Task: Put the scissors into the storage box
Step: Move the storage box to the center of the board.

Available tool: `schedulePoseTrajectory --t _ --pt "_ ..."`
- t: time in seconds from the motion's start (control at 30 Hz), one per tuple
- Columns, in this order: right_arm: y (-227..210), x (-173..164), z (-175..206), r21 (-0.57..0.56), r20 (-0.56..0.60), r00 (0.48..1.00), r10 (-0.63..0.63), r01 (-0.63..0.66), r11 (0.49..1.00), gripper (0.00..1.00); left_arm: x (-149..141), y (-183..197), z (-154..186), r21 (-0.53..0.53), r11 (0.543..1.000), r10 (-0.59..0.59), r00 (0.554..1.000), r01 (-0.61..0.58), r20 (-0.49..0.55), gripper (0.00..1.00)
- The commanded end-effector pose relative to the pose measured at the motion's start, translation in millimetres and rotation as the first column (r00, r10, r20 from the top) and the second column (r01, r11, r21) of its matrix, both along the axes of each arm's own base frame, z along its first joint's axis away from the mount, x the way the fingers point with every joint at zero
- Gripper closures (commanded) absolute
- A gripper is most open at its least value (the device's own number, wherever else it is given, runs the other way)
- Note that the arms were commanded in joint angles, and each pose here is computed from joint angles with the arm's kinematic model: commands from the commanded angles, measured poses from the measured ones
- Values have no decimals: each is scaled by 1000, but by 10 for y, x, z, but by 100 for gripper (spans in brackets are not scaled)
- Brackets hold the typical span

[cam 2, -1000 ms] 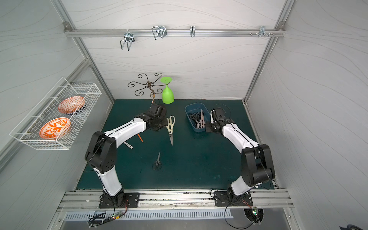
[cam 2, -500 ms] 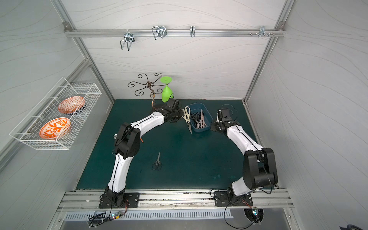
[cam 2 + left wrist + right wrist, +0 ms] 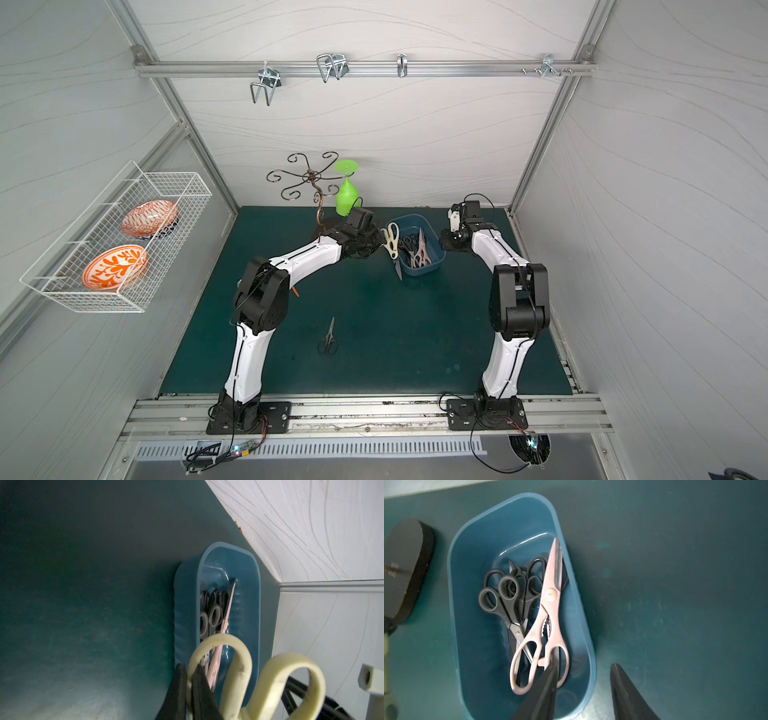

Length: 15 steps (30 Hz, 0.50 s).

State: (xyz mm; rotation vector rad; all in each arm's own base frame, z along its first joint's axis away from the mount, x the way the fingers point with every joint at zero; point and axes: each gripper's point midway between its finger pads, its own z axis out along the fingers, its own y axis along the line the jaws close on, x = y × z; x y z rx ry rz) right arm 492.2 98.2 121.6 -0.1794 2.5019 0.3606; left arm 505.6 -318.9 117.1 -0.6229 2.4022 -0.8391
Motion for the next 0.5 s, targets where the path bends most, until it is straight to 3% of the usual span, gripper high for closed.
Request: schedulePoseTrajectory --t 0.0,0.47 --pt "68 -33 -57 -21 -41 993 106 -107 994 54 62 19 462 -56 998 -18 994 24 110 100" --pt "69 59 -357 -52 -78 989 123 -127 990 61 119 89 505 -80 996 -27 994 36 109 100"
